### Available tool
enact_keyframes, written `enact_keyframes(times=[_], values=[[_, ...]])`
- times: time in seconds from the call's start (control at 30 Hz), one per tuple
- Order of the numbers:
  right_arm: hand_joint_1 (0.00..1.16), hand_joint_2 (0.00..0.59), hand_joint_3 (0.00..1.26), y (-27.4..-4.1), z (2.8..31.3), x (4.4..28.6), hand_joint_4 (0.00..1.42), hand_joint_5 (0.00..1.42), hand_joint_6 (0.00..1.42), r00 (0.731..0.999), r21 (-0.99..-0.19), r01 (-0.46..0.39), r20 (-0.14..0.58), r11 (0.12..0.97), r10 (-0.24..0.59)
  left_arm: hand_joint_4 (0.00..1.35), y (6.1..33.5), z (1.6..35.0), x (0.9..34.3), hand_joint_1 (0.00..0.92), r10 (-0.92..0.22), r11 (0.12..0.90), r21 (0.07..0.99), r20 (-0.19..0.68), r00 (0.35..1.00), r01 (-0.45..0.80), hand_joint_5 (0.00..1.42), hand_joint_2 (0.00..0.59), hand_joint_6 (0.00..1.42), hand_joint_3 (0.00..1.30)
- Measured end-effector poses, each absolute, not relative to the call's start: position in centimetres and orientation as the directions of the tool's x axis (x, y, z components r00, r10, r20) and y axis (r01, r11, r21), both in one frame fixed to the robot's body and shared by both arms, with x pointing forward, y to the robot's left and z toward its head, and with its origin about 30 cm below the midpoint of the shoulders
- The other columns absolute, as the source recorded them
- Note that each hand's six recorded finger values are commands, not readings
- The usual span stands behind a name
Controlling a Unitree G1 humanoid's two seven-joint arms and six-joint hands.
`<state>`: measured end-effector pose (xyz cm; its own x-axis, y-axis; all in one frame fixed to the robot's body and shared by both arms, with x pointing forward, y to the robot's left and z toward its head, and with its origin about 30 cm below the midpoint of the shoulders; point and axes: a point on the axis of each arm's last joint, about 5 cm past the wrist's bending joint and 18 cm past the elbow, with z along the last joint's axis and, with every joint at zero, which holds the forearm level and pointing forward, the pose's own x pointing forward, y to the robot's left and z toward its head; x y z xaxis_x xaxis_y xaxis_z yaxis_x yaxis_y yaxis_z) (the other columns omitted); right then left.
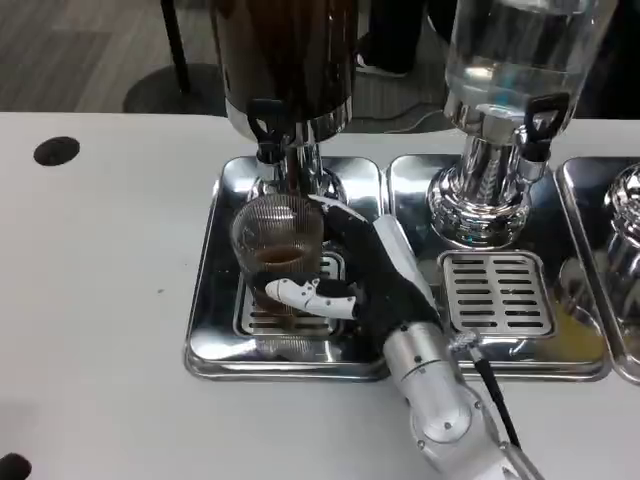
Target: Grasp the cup under the faucet to collect the drink, then remove the cup.
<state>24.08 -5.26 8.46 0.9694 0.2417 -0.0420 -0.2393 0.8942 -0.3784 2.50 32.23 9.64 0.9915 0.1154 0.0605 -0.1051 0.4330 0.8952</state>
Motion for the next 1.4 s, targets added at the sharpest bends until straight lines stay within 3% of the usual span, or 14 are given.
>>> enact_keyframes(times=[1.4], values=[[0.88,0.2,0.32,-5.9,9.3,22.2,0.3,0.25,0.08,0.972,-0.371,-0.228,-0.027,0.9,0.235,0.0,32.0,9.6,2.7,0.0,0.109,0.438,0.892,0.066,0.992,-0.108,0.0,0.045,0.0,0.0]])
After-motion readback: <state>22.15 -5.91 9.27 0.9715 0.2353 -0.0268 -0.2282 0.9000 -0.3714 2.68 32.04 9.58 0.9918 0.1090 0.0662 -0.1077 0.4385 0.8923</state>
